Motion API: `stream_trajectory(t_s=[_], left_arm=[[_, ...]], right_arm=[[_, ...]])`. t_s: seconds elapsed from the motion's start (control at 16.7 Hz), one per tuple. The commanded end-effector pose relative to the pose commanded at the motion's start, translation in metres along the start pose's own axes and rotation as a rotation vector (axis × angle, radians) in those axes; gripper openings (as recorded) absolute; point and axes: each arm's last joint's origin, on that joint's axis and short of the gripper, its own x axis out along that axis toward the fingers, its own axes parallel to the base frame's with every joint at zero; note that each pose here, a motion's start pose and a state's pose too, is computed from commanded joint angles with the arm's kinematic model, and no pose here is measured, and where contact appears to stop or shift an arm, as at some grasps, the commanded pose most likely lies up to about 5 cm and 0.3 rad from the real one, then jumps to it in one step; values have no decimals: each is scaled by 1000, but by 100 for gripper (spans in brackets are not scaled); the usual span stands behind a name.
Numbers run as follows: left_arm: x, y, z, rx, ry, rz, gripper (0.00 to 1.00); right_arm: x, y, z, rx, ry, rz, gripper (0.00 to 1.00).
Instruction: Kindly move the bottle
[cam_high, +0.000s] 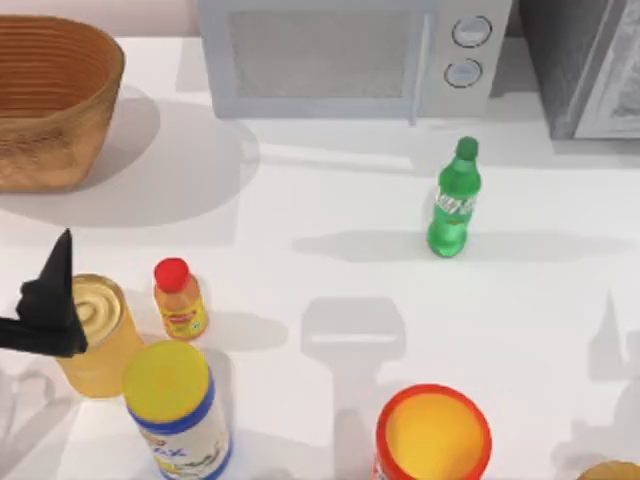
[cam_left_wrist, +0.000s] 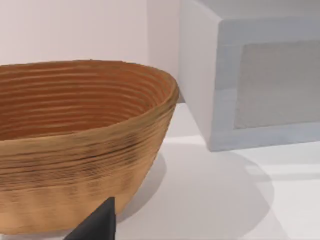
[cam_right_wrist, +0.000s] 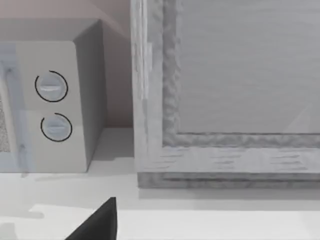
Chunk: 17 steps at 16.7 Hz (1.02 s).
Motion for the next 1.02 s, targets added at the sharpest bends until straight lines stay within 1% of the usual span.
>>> stream_trajectory(t_s=[0.24, 0.36, 0.48, 0.6, 0.78, 0.9, 1.02], left_arm=[[43, -23, 28, 10, 76, -140, 100], [73, -43, 37, 20, 106, -213, 100], [105, -68, 38, 33, 137, -286, 100], [136, -97, 30, 52, 171, -359, 100], [169, -144, 3, 88, 222, -464, 100], [182, -171, -18, 111, 251, -523, 100], [188, -191, -35, 131, 270, -568, 100]], right_arm=[[0, 0, 0, 0, 0, 0, 100], [0, 0, 0, 0, 0, 0, 100], [0, 0, 0, 0, 0, 0, 100], [0, 0, 0, 0, 0, 0, 100], [0, 0, 0, 0, 0, 0, 100], [0, 0, 0, 0, 0, 0, 100], [0, 0, 0, 0, 0, 0, 100]])
